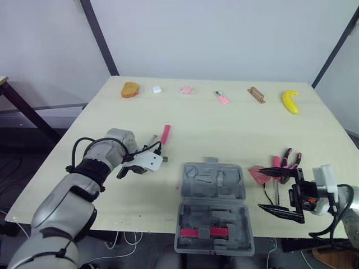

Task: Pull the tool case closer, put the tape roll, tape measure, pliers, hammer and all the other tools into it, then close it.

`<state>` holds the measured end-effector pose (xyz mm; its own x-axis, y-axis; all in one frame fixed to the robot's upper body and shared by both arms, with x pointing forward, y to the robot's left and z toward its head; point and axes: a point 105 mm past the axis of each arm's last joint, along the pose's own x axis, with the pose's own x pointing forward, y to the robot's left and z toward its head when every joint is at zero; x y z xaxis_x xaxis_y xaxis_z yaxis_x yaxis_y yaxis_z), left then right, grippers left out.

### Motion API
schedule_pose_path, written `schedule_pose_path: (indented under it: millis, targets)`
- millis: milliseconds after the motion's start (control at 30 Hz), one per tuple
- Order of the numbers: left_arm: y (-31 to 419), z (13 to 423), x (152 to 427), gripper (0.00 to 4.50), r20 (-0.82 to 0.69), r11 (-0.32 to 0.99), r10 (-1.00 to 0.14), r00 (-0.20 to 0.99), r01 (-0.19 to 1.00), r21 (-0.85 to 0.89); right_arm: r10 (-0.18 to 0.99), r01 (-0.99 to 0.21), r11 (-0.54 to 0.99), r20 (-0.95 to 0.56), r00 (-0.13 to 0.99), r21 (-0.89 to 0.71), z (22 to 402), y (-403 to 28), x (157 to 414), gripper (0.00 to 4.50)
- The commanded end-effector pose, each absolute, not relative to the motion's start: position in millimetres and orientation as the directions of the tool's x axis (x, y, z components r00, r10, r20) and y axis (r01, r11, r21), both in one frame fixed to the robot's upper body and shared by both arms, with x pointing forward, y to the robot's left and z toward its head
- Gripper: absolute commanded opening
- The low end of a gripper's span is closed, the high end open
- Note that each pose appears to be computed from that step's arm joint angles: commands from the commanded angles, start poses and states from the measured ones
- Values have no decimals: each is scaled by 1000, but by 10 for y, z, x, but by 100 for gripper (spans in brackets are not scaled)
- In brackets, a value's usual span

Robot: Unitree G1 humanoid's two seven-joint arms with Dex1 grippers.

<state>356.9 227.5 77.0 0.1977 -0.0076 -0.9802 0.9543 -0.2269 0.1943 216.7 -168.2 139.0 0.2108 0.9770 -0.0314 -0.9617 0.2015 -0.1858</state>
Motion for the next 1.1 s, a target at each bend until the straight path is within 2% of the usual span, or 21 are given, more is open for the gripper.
schedule_pose_path:
  millis: [33,267,400,500,600,733,900,1100]
  targets:
    - [2222,996,3566,7,-969,-213,-76,237,945,248,977,-957,196,-43,210,-213,1425,-1721,2153,450]
    - [2070,1375,3464,7,-952,-194,-174,253,939,285,973,-955,210,-54,226,-210,1423,-1784,2164,450]
    - [1870,1546,3369,7,-932,-203,-270,241,932,300,969,-953,221,-68,239,-208,1420,-1837,2180,450]
    - [1620,1605,3295,7,-901,-207,-379,212,929,306,968,-953,221,-75,241,-209,1418,-1867,2186,450]
    - [1260,1702,3213,7,-826,-184,-546,141,941,283,963,-949,237,-82,258,-207,1423,-1911,2194,450]
    - [946,1797,3165,7,-732,-153,-676,84,956,251,957,-946,254,-92,277,-203,1428,-1970,2192,450]
    - [847,1678,3135,7,-718,-135,-695,29,976,170,949,-941,276,-99,299,-196,1417,-2028,2191,450]
    - [847,1501,3270,7,-723,-74,-691,26,992,105,940,-936,299,-112,323,-185,1443,-2135,2179,450]
